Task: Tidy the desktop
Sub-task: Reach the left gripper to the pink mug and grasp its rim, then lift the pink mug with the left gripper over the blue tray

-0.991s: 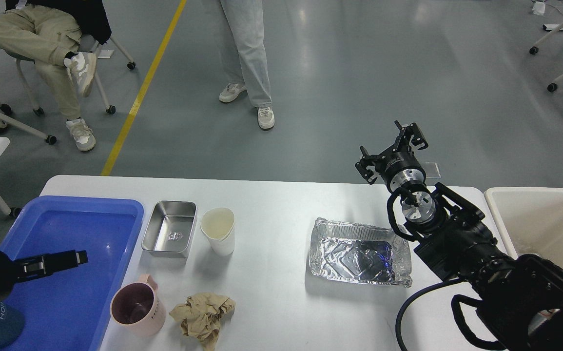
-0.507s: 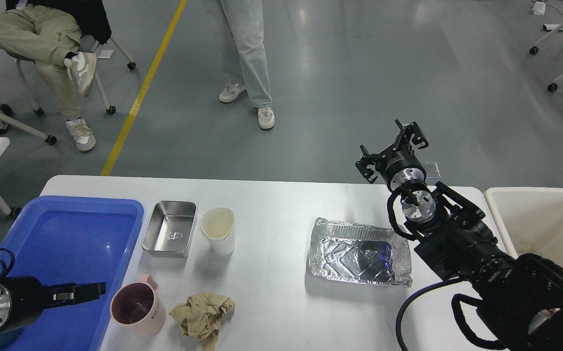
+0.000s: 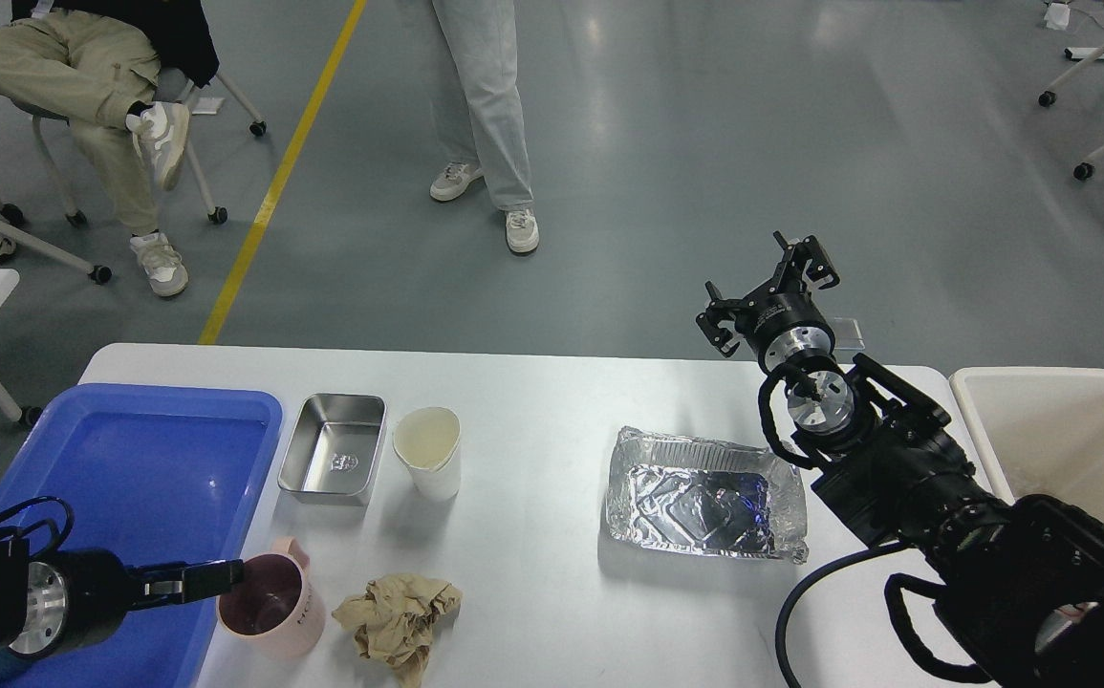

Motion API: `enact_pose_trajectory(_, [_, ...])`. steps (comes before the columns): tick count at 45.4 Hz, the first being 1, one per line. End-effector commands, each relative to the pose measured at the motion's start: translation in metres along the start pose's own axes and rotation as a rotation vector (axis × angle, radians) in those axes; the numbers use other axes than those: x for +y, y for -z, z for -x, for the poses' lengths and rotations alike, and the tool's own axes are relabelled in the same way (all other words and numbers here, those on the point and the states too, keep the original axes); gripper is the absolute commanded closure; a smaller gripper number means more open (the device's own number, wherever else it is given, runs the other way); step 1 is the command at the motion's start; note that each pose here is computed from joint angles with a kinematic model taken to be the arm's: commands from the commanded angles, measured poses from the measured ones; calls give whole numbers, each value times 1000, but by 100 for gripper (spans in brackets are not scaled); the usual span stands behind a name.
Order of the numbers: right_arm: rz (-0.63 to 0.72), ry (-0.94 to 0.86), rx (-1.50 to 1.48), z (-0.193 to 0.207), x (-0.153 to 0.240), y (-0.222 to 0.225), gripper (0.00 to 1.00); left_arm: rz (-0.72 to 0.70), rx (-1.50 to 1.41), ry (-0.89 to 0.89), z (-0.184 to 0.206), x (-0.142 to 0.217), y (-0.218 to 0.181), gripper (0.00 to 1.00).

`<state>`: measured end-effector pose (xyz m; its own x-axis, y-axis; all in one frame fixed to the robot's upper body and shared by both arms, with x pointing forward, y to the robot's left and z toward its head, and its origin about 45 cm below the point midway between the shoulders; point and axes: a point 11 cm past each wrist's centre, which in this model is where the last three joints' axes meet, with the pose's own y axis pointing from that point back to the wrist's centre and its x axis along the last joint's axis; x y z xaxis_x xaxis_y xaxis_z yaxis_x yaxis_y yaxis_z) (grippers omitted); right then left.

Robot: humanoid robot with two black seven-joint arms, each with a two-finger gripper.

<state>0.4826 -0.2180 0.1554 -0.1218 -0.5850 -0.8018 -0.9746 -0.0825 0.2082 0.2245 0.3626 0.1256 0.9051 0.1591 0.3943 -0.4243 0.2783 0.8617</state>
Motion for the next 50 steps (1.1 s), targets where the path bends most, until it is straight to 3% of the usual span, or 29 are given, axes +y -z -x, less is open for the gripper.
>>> enact_pose_trajectory(1, [0,1,0,1,0,0,0,18,-3,10,4,-10,-7,22])
enact_pose_trajectory(17, [1,-1,1,-1,0,-1,0,34,-2,15,7,-17,-13,34])
enact_pose_trajectory(25, [1,-1,1,-1,0,-1,0,17,-8,59,20,-16,-7,54])
enact_pose_trajectory(35, [-1,1,2,0,0,1,0,15,-8,70,24,-16,-7,61])
enact_pose_trajectory(50, [0,-1,2,0,0,1,0,-2,-16,92,24,-11,0,93])
